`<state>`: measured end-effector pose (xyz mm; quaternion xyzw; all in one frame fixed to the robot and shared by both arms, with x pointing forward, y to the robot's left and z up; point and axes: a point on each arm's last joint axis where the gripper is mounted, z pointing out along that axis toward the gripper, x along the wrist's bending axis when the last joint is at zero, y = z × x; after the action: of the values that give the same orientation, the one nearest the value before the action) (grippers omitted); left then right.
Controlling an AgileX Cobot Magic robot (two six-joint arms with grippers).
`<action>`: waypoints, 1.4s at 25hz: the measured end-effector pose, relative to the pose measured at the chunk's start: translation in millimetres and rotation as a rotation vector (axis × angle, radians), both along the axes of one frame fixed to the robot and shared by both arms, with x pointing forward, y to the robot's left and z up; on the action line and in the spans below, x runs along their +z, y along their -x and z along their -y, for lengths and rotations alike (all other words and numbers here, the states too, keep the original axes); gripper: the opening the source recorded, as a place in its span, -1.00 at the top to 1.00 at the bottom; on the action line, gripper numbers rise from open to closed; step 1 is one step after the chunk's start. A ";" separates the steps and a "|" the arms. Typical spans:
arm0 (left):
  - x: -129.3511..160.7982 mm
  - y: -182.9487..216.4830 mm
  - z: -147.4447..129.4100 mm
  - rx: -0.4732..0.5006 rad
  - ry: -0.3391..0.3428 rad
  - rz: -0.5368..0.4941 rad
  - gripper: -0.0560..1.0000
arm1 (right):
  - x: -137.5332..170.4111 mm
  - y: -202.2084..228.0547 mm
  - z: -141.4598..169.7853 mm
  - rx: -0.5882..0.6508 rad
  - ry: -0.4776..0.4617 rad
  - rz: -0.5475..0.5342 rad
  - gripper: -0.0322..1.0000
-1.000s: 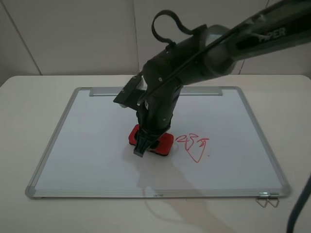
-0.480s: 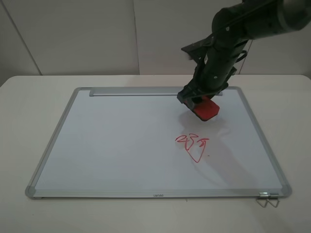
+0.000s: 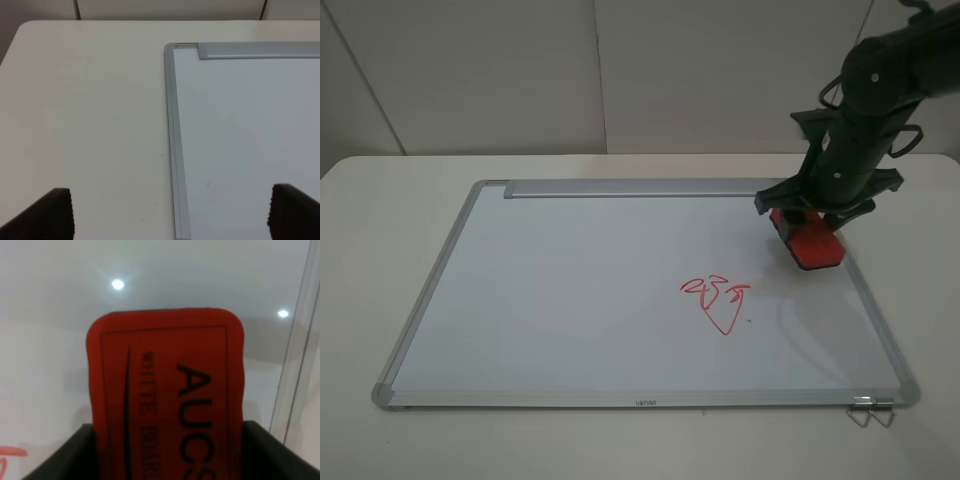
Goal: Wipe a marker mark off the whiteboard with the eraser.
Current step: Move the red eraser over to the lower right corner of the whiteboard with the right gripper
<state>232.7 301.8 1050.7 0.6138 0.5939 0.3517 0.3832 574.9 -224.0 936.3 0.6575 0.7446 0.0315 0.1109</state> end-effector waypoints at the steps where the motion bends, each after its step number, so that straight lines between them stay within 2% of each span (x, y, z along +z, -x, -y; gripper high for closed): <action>1: 0.0 0.0 0.0 0.000 0.000 0.000 -0.57 | -3.0 3.6 2.7 -0.010 0.006 -0.007 -0.01; 7: 0.0 0.0 0.0 0.000 0.000 0.000 -0.57 | -23.7 19.9 9.6 -0.063 -0.001 0.006 -0.01; 15: 0.0 0.0 0.0 0.000 0.000 0.000 -0.57 | -28.2 20.1 12.2 -0.126 -0.002 0.067 -0.01; 22: 0.0 0.0 0.0 0.000 0.000 0.000 -0.57 | -33.5 36.5 14.0 -0.128 0.024 0.011 -0.01; 29: 0.0 0.0 0.0 0.000 0.000 0.000 -0.57 | -28.0 61.9 13.9 -0.137 -0.019 0.025 -0.01; 35: 0.0 0.0 0.0 0.000 0.000 0.000 -0.57 | -36.1 74.9 16.5 -0.151 -0.016 -0.019 -0.01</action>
<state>232.7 301.8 1050.7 0.6138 0.5939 0.3517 0.3832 500.0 -240.6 900.2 0.7130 0.6936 0.0227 0.1007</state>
